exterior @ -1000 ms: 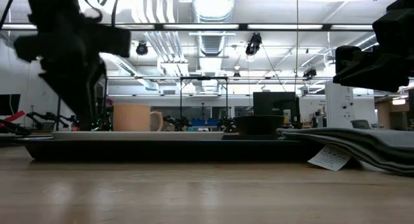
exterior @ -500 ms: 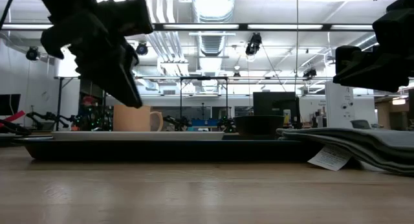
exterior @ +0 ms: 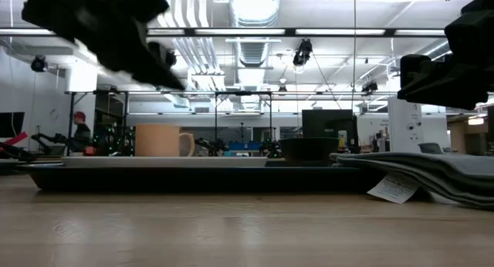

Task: Set up tray
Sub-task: Put the black bowl on the white plate on the black serving tray

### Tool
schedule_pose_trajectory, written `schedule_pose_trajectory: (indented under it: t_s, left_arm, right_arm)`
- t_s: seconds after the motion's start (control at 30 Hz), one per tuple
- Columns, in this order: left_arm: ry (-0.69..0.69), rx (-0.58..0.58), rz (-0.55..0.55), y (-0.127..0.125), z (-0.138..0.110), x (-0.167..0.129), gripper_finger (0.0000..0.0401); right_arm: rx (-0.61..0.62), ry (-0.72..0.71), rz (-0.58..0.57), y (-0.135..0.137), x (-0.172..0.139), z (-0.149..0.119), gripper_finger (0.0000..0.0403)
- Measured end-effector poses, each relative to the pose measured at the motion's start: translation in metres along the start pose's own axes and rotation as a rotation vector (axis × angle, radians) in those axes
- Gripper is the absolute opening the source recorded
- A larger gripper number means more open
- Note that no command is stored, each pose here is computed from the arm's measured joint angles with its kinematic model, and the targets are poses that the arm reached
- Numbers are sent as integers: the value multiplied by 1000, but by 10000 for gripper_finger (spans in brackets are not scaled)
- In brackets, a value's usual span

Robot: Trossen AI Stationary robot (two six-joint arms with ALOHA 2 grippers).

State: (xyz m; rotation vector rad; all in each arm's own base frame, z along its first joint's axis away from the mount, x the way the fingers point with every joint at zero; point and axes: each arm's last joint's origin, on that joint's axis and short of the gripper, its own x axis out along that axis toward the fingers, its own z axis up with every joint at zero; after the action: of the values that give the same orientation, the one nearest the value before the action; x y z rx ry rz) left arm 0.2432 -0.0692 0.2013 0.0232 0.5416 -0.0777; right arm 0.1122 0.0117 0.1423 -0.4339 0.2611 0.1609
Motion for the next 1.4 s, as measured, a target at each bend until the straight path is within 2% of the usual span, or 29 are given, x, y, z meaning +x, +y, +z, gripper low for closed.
schedule_pose_trajectory:
  t_s: [0.07, 0.13, 0.33, 0.67, 0.83, 0.97, 1.27, 1.4]
  left_arm:
    - [-116, 21, -48, 5, 1, -10, 109]
    - [-182, 21, -40, 11, -3, -20, 109]
    - [-305, -34, 5, 29, -20, -48, 109]
    - [-482, -61, -7, 35, -69, -78, 109]
    - [-617, -77, -16, 38, -84, -90, 109]
    - [-621, -83, -19, 39, -83, -100, 109]
    - [-757, -32, -102, 38, -85, -117, 109]
    - [-752, -16, -134, 38, -89, -121, 109]
  right_arm:
    - [0, 0, 0, 0, 0, 0, 68]
    - [0, 0, 0, 0, 0, 0, 68]
    - [0, 0, 0, 0, 0, 0, 68]
    - [0, 1, 0, 0, 0, 0, 68]
    - [0, 0, 0, 0, 0, 0, 68]
    - [0, 0, 0, 0, 0, 0, 68]
    - [0, 1, 0, 0, 0, 0, 68]
    - [0, 0, 1, 0, 0, 0, 68]
